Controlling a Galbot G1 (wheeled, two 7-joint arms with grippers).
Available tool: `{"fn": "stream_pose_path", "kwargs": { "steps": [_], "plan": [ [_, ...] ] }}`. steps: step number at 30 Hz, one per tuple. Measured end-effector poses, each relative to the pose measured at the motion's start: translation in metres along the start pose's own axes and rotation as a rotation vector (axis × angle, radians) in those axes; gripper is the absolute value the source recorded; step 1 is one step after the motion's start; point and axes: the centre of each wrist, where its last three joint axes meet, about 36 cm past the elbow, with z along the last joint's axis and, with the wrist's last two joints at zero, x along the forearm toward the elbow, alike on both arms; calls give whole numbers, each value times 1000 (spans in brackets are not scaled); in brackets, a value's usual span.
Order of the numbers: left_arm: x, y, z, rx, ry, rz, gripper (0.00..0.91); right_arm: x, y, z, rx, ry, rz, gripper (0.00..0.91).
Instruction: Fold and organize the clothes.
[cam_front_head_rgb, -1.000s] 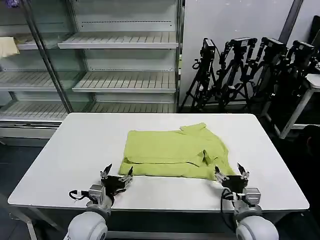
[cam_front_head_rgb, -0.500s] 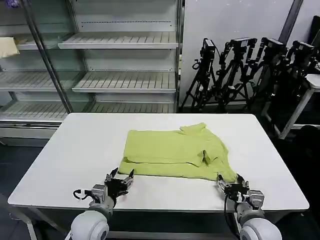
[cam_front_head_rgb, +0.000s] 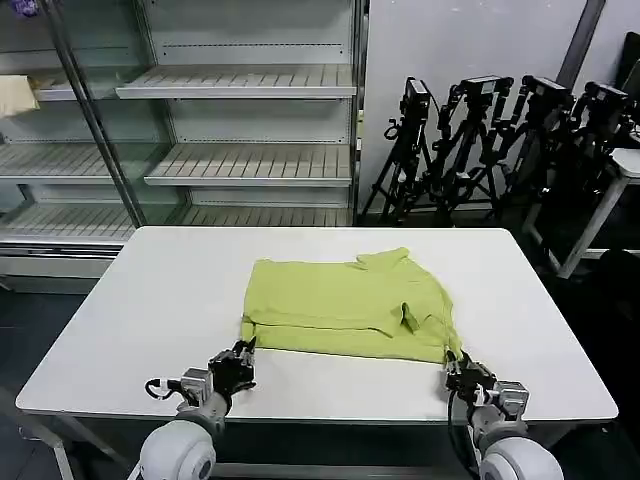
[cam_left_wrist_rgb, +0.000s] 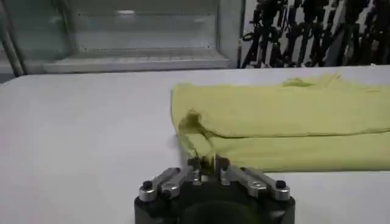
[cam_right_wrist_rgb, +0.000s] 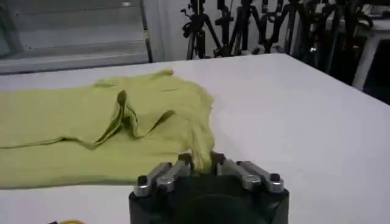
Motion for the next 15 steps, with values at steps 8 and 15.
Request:
{"fn": "stream_pose_path", "kwargs": {
  "steps": [8, 15],
  "plan": [
    [15, -4, 1, 4, -4, -4, 20, 20, -2, 0, 17, -1, -5, 0],
    [45, -6, 7, 4, 5, -8, 20, 49, 4, 1, 53, -6, -22, 0]
  ]
}}
